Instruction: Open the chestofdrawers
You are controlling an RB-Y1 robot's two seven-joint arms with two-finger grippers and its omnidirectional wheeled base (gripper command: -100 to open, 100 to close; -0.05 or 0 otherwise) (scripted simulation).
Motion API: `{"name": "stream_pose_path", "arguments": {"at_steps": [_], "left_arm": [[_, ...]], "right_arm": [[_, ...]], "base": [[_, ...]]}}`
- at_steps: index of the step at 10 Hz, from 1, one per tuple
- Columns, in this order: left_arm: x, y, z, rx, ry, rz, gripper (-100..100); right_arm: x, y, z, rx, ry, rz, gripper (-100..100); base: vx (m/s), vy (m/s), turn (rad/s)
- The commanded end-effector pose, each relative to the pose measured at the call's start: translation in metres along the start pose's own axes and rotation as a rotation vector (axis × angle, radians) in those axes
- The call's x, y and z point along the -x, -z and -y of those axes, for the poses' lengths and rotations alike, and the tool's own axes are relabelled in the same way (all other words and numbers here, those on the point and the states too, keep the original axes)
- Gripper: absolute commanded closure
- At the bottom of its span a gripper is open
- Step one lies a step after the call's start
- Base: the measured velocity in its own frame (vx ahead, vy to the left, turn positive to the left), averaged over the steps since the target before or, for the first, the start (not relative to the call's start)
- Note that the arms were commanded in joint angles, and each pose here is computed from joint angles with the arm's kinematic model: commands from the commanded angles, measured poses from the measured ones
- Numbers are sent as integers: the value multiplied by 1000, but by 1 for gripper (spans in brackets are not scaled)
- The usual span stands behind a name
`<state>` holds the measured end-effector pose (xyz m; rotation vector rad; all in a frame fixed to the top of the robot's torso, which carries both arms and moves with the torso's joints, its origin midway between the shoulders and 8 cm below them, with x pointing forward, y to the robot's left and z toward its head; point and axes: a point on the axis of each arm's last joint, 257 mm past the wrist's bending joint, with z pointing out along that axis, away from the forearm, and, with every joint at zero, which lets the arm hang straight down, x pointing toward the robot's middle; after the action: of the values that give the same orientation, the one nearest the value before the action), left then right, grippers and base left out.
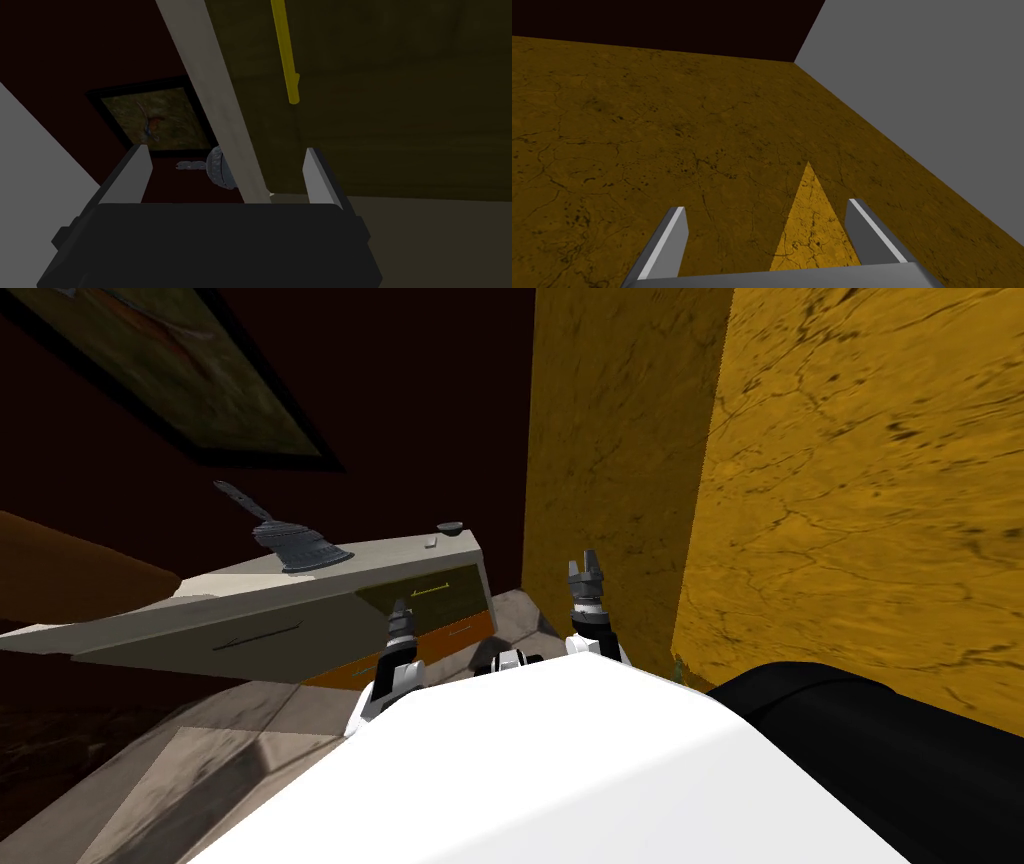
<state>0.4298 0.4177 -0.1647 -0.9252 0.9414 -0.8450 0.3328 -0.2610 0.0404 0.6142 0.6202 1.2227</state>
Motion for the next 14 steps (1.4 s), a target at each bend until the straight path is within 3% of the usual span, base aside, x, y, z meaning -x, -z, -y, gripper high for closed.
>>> {"name": "stream_pose_path", "arguments": {"at_steps": [1, 3, 7, 8, 14], "left_arm": [[3, -1, -23, 50, -14, 4, -100], [8, -2, -48, 102, -29, 7, -100], [13, -6, -36, 88, -27, 9, -100], [9, -2, -42, 90, -26, 7, 100], [28, 10, -30, 70, -10, -54, 100]], "right_arm": [[0, 0, 0, 0, 0, 0, 0], [0, 0, 0, 0, 0, 0, 0], [0, 0, 0, 0, 0, 0, 0], [0, 0, 0, 0, 0, 0, 0], [0, 0, 0, 0, 0, 0, 0]], "base": [[85, -10, -139], [116, -18, -160], [65, 11, -17], [-50, 6, 28], [-60, -97, 104]]}}
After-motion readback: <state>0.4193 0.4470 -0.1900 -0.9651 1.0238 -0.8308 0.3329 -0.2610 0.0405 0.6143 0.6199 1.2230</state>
